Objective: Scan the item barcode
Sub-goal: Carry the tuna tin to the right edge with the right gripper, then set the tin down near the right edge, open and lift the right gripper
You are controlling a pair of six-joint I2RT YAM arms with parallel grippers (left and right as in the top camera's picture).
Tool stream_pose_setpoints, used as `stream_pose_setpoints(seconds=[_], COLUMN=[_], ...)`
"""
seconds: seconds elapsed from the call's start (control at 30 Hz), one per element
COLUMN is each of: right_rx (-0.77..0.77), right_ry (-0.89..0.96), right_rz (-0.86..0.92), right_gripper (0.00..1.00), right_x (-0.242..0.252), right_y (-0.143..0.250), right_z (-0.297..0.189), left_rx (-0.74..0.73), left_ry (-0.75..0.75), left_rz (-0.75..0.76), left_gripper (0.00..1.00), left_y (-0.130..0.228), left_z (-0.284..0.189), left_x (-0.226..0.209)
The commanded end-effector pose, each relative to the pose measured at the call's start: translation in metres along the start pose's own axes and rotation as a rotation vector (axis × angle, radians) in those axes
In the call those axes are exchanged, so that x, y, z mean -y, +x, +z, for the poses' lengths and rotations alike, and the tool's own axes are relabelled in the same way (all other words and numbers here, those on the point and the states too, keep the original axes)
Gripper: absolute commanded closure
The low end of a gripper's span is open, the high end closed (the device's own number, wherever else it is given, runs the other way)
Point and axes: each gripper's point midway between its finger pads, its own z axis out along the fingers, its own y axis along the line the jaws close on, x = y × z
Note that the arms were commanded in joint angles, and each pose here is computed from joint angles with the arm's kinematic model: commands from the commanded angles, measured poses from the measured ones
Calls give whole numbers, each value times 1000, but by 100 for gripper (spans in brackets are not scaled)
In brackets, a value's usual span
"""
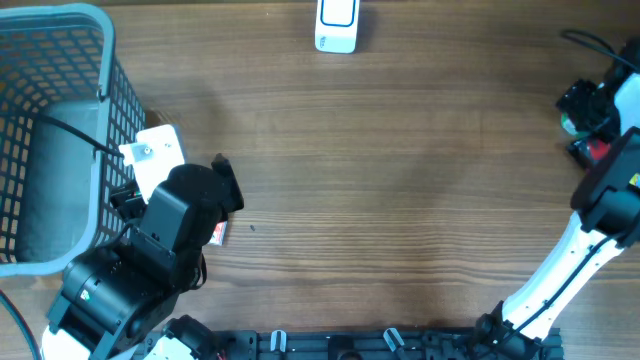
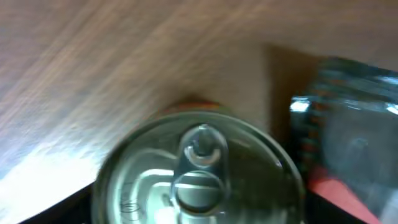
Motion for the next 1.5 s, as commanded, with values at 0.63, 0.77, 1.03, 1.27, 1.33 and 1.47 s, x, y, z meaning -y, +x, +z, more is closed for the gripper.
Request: stream_pose_setpoints(seconds=[0.63,0.77,1.03,1.27,1.33,1.47], right_rx=[324,349,190,-6,-28,-45], right_ry=[-309,-408,-515,-489,-488,-489], right_rz=[-127,-196,-365,-541,-562,-582], right_gripper=[0,0,0,0,0,0], right_x=[-72,-102,-180,-223,-228,-233], right_y=[-57,-31,44,118,129,138], right_z=[-185,-246,-253,-225,-226,-227], left_rx=[-10,-11,123,62,-38,-283], left_ry=[3,-1,-98,136,146,188], left_rz=[-9,-6,-124,108,174,281], left_gripper=[0,0,0,0,0,0], left_y=[3,3,-22,-23,-2,43], left_z=[1,1,-13,-22,-15,6], left_x=[1,0,-26,15,21,41])
